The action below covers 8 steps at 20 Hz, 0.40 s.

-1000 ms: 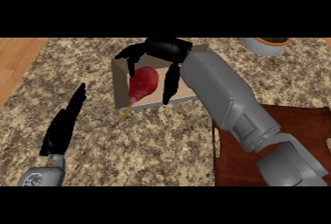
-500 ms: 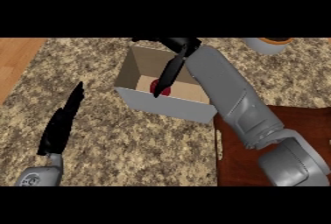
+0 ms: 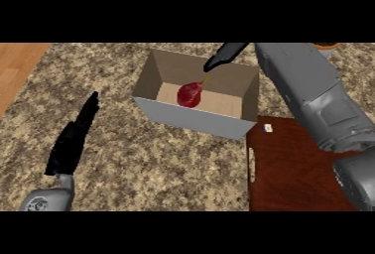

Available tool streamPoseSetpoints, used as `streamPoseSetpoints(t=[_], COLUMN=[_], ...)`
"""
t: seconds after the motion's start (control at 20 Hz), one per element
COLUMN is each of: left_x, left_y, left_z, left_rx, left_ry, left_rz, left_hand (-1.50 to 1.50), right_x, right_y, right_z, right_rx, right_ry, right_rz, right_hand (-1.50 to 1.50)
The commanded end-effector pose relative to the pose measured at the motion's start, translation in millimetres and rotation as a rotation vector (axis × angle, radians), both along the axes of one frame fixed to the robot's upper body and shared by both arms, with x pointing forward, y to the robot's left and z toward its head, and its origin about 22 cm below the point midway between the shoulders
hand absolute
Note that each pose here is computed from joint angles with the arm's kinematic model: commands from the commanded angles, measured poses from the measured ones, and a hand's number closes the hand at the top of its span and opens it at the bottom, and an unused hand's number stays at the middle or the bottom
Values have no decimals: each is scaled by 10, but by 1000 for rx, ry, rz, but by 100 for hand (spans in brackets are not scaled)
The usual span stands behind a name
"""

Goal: Pick the pear from the tray and place it in the cardboard box

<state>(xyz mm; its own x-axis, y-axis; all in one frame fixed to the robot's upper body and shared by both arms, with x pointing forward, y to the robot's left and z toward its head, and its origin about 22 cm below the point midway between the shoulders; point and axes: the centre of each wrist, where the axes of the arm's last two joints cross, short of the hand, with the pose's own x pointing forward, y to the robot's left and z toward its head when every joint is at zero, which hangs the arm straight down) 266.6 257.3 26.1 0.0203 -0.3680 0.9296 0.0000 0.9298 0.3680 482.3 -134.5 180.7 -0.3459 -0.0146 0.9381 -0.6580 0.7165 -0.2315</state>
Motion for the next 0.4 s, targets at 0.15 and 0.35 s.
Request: streamPoseSetpoints(t=[0.15, 0.35], left_x=[18, 54], left_y=[-53, -89], left_z=[20, 74], left_rx=[-1, 1], left_ry=[-14, -40], left_rz=[-30, -49], left_hand=[0, 0], right_x=[59, 52], right_y=[-641, -886], right_z=[293, 373], right_rx=[74, 38], right_ry=[-10, -16], right_rz=[-96, -77], right_hand=[-150, -150])
